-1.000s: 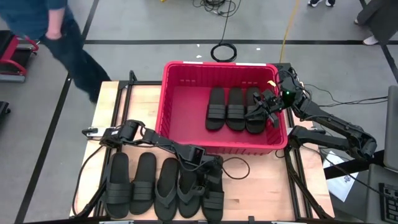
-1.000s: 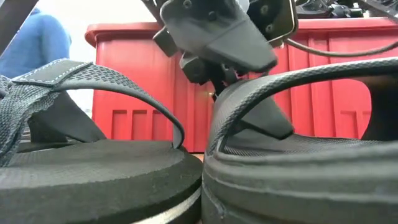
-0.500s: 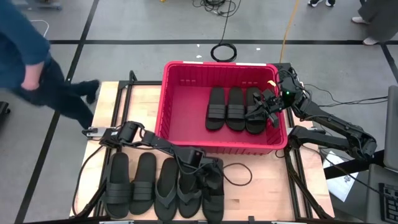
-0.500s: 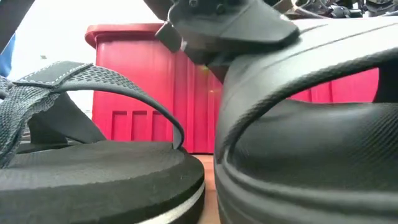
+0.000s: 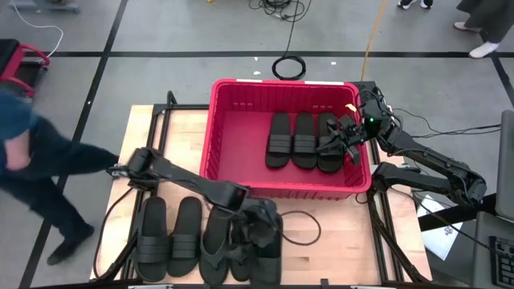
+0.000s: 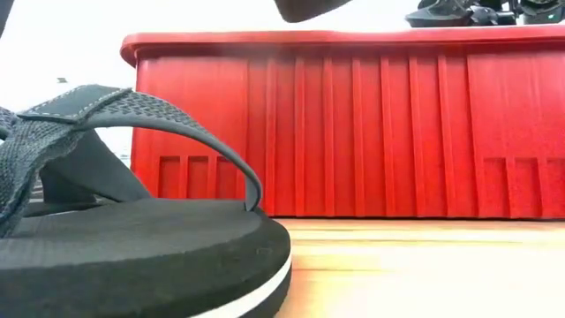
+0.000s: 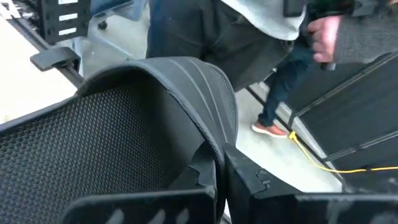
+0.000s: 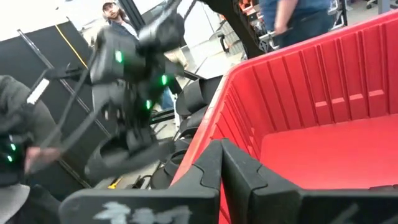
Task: Pick and place slides into bin
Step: Put the right slide into the bin
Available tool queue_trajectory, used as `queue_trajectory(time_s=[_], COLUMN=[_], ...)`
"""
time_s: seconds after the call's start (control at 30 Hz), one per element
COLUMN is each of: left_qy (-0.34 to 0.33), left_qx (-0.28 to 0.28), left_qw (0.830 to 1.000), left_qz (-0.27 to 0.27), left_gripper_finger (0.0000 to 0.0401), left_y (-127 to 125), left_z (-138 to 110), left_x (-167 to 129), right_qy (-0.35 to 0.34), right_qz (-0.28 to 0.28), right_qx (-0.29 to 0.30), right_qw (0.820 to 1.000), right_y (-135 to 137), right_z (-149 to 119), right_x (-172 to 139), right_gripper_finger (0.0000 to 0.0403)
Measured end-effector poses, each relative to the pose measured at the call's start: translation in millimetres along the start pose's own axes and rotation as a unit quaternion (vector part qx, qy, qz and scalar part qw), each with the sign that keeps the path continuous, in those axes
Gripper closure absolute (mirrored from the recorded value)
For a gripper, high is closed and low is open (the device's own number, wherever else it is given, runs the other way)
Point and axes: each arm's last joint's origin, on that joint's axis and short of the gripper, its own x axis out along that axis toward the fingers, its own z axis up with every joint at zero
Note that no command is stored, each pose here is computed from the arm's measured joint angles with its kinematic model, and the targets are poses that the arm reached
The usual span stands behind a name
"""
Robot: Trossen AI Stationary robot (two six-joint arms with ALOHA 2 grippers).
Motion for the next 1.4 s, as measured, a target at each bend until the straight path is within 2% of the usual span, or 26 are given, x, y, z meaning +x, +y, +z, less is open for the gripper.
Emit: queue_trajectory(time_s=[0.13, 0.3, 0.53, 0.67, 0.77, 0.93, 1.07, 1.17, 1.27, 1.4], left_qy=[-0.012, -0.033, -0.103, -0.139, -0.159, -0.163, -0.119, -0.054, -0.030, -0.008], left_qx=[0.016, 0.002, 0.016, 0.026, 0.027, 0.017, -0.033, -0.072, -0.046, 0.010], left_qw=[0.997, 0.987, 0.957, 0.937, 0.923, 0.915, 0.917, 0.916, 0.913, 0.899], left_qz=[0.068, 0.158, 0.271, 0.321, 0.349, 0.368, 0.378, 0.390, 0.403, 0.437], left_gripper_finger=[0.0397, 0.0398, 0.0399, 0.0399, 0.0400, 0.0400, 0.0400, 0.0400, 0.0400, 0.0400], left_y=[-33, -67, -114, -129, -136, -138, -138, -139, -143, -143], left_z=[15, 23, 30, 32, 32, 26, 8, -7, -12, -19], left_x=[-38, -89, -145, -166, -181, -200, -221, -241, -269, -304], right_qy=[0.000, -0.001, -0.001, 0.000, 0.000, -0.005, -0.011, -0.015, -0.022, -0.032], right_qz=[0.000, 0.000, 0.000, 0.000, -0.002, -0.021, -0.041, -0.060, -0.092, -0.137], right_qx=[-0.011, -0.013, -0.013, -0.012, -0.012, -0.019, -0.021, -0.021, -0.017, -0.012], right_qw=[1.000, 1.000, 1.000, 1.000, 1.000, 1.000, 0.999, 0.998, 0.995, 0.990], right_y=[0, 0, 0, 0, 0, -1, -3, -4, -7, -11], right_z=[0, 0, 0, 0, 0, 0, 1, 1, 1, 1], right_x=[0, 0, 0, 0, 0, 0, 0, 0, 0, 1], right_gripper_finger=[0.0403, 0.0403, 0.0403, 0.0403, 0.0403, 0.0403, 0.0403, 0.0403, 0.0403, 0.0403])
